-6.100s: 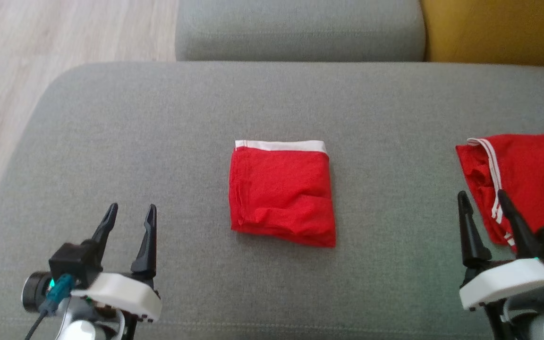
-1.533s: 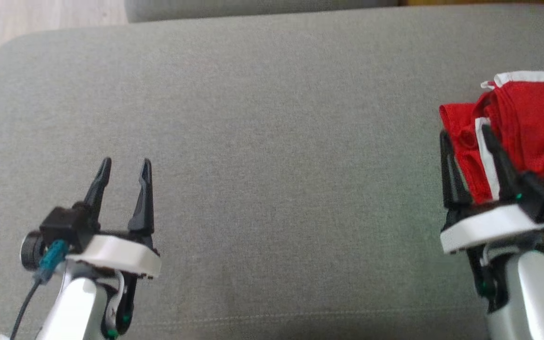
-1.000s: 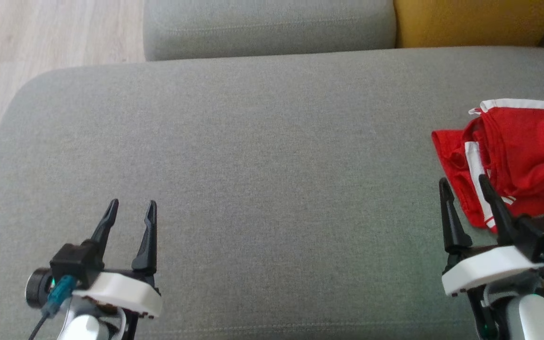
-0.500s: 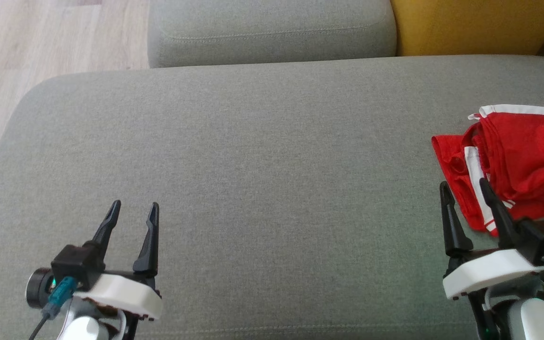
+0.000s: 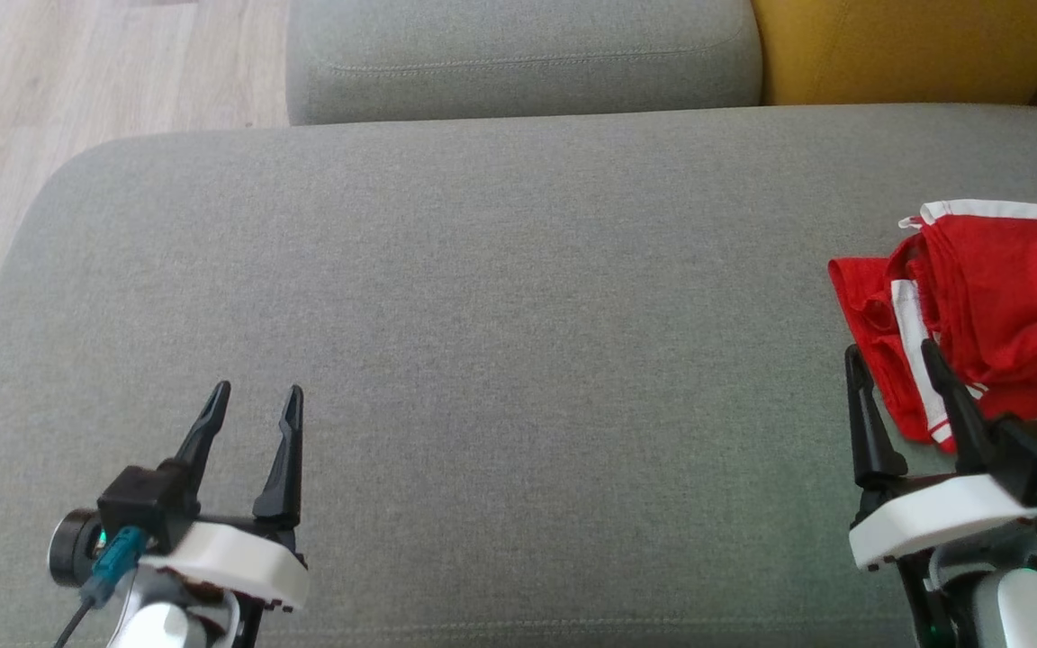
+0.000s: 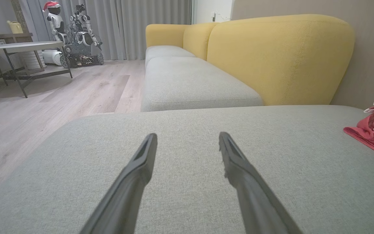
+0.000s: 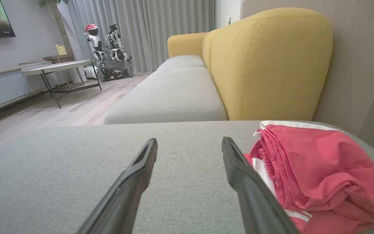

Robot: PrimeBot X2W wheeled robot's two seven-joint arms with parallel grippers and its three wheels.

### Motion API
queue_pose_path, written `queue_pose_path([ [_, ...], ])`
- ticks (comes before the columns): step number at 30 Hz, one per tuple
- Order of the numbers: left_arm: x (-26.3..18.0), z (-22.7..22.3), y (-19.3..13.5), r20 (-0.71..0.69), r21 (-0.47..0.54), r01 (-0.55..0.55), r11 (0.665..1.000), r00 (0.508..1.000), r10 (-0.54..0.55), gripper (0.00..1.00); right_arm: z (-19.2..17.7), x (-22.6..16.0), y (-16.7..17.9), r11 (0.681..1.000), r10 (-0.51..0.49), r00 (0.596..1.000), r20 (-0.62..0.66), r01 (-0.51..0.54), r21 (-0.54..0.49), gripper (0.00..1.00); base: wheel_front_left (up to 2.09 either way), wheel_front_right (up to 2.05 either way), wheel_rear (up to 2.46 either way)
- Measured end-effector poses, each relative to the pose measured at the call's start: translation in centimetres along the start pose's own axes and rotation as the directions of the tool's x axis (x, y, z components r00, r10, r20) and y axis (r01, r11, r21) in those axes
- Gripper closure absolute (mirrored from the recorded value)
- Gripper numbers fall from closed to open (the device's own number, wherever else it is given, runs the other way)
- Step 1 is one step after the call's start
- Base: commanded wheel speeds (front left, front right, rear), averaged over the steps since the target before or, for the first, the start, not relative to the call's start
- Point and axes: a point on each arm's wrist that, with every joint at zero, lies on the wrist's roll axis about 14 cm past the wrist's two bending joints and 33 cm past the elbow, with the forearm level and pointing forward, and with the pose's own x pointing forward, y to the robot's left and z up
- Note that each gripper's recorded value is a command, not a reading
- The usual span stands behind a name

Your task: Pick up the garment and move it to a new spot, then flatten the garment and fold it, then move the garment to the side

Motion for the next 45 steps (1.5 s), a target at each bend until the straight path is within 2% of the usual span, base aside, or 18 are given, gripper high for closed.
queue_pose_path([
  [19, 0.1, -0.1, -0.1, -0.004, 0.003, 0.003, 1.000, 1.000, -0.003, 0.00, -0.2, 0.0, -0.2, 1.000, -0.006, 1.000, -0.005, 0.006, 0.003, 0.00, 0.00, 0.00, 0.00],
  [20, 0.1, -0.2, -0.1, -0.005, 0.002, 0.003, 1.000, 1.000, -0.003, 1.00, -0.2, 0.0, -0.2, 1.000, -0.005, 1.000, -0.008, 0.005, 0.003, 1.00, 0.00, 0.00, 0.00],
  [25, -1.7, -4.0, -0.6, -0.125, -0.021, -0.009, 1.000, 0.992, 0.007, 1.00, -4.0, -1.0, -0.4, 1.000, -0.017, 0.993, -0.120, 0.019, 0.018, 1.00, 0.00, 0.00, 0.00],
  [28, -2.4, -5.0, -0.7, -0.161, -0.045, -0.020, 0.999, 0.987, 0.013, 1.00, -4.9, -1.5, -0.5, 0.999, -0.020, 0.989, -0.146, 0.026, 0.038, 1.00, 0.00, 0.00, 0.00],
  [45, -2.2, -5.4, 0.3, -0.204, -0.231, -0.106, 0.967, 0.977, 0.058, 1.00, -4.9, -1.3, -0.6, 0.969, -0.020, 0.990, -0.136, 0.052, 0.240, 1.00, 0.00, 0.00, 0.00],
])
